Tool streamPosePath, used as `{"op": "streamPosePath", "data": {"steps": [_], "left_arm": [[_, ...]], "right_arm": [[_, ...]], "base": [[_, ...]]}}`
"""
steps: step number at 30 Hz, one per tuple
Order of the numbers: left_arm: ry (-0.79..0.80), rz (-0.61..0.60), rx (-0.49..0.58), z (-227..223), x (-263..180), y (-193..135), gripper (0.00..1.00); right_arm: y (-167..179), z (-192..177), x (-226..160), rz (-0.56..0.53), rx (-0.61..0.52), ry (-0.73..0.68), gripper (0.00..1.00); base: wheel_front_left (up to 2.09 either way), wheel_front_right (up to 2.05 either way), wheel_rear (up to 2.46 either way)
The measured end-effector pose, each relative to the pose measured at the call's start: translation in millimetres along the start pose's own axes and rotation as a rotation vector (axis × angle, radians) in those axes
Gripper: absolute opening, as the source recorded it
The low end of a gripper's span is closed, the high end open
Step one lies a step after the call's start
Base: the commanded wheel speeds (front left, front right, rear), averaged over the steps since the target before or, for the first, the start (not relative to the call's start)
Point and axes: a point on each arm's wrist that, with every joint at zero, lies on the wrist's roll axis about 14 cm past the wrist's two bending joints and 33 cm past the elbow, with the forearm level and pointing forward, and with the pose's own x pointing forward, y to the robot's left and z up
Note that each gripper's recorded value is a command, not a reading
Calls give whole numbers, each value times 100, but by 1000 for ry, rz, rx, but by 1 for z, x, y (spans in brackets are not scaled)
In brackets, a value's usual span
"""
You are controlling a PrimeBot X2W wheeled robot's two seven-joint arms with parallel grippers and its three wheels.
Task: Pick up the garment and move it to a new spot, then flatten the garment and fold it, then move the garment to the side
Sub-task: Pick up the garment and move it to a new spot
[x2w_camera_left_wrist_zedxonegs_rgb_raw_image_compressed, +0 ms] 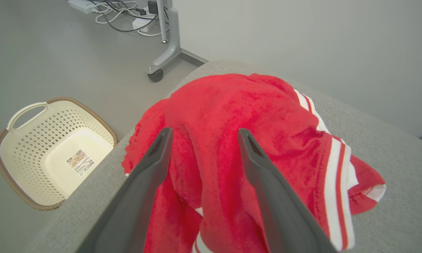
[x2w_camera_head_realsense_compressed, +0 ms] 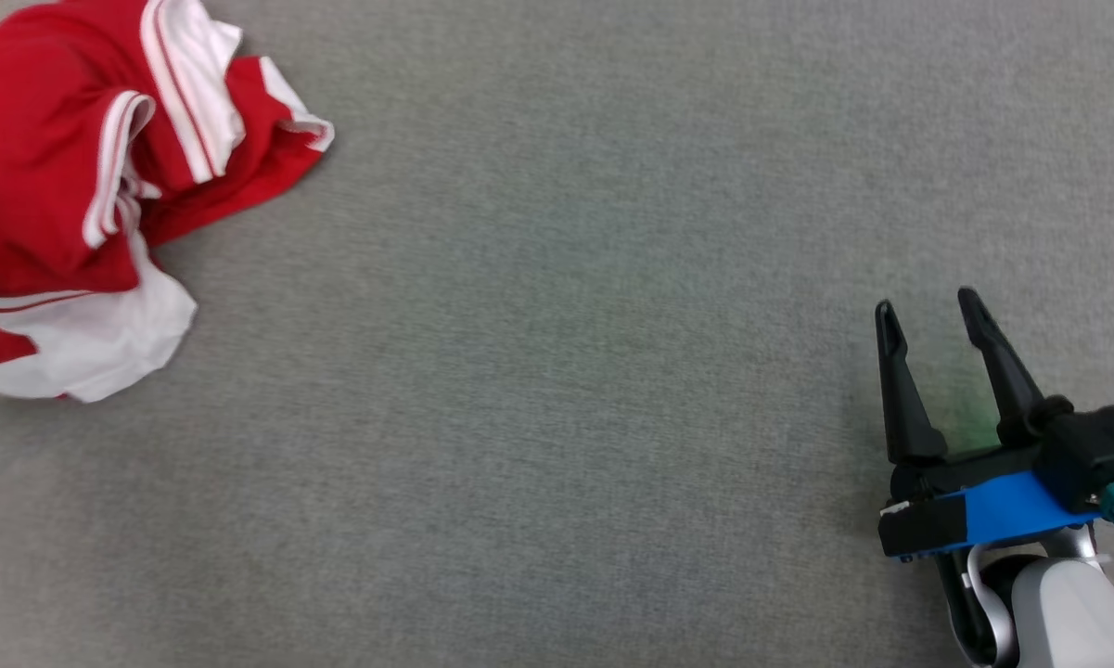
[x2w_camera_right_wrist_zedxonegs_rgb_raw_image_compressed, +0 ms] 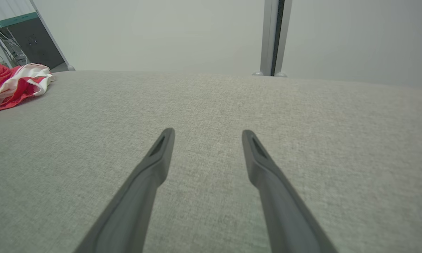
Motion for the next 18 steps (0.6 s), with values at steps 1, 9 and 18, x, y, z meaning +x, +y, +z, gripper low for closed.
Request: {"op": "streamPosePath", "data": {"steps": [1,9,18], "left_arm": [[25,6,-11,-9,6,-1,100],[215,25,-63,-65,21,-8,35],[36,-52,-21,10,-15,-6,0]], "right_arm": [[-4,-2,0,-8,-1,4,100],[-24,-6,-7,-64,3,9,100],[-13,29,-20,-51,30,-87,100]], "base": [[0,0,0],[0,0,0],[0,0,0]]}}
